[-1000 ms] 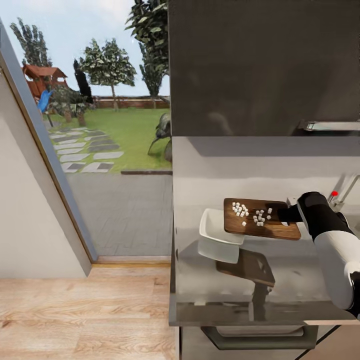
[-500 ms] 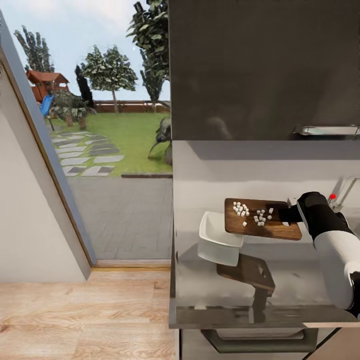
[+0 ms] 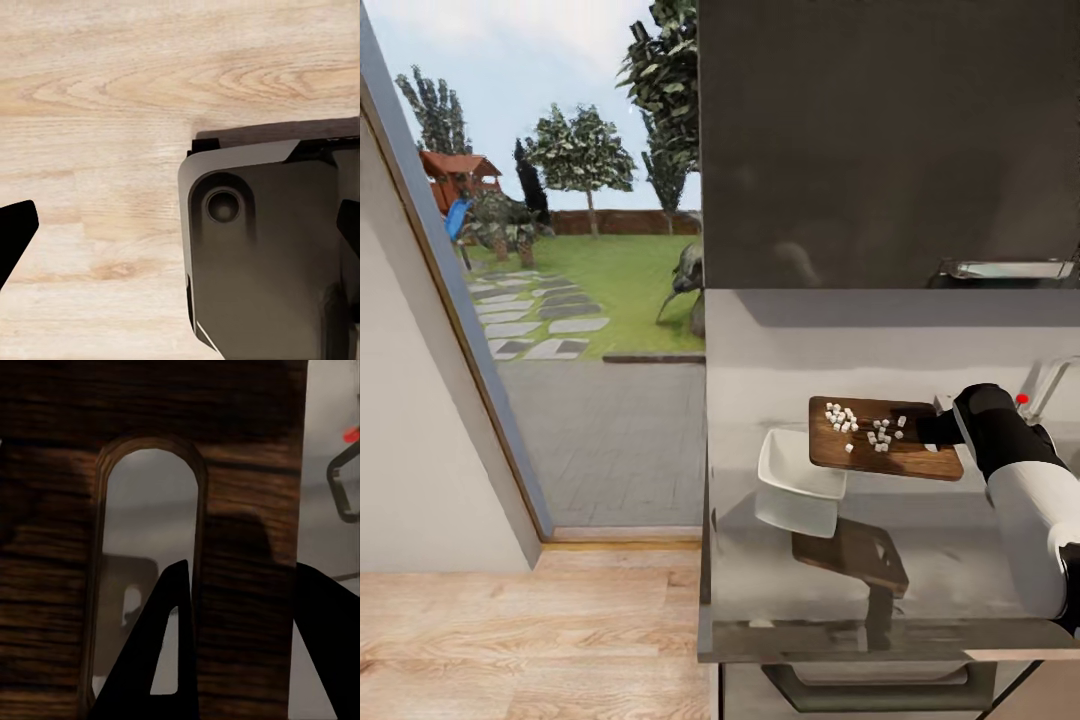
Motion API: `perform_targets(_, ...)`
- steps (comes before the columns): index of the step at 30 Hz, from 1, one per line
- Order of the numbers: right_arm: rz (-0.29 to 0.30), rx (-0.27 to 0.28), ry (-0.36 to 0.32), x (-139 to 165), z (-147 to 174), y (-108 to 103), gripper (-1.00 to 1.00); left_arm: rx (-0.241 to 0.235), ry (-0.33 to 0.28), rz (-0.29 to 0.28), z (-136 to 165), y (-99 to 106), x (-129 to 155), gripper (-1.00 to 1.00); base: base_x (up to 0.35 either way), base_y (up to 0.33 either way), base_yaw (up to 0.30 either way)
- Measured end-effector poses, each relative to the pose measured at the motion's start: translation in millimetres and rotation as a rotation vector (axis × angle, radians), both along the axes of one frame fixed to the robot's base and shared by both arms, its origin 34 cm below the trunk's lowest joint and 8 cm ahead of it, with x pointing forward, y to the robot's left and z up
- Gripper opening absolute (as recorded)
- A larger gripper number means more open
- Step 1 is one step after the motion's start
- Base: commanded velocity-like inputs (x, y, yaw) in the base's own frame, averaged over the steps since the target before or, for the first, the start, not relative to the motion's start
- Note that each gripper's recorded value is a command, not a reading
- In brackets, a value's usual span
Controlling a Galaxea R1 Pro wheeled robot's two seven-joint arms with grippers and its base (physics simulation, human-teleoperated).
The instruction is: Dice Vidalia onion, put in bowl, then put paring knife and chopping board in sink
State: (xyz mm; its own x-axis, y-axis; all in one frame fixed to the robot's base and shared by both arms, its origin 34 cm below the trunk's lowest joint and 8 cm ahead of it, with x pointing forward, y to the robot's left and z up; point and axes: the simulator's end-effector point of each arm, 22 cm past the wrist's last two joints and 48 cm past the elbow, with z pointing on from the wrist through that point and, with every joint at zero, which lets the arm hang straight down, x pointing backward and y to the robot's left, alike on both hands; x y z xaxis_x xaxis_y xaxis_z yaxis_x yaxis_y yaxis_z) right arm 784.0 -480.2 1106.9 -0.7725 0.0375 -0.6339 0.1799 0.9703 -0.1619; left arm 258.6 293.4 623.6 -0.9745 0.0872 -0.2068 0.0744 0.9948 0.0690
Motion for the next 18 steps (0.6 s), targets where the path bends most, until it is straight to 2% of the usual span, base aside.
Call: perform_targets(18,-0.023,-0.032,-0.014,-2,12,-5,-1.00,0.000,-0.016,0.000,2,0,6,1.00,0.000,0.000,0.000)
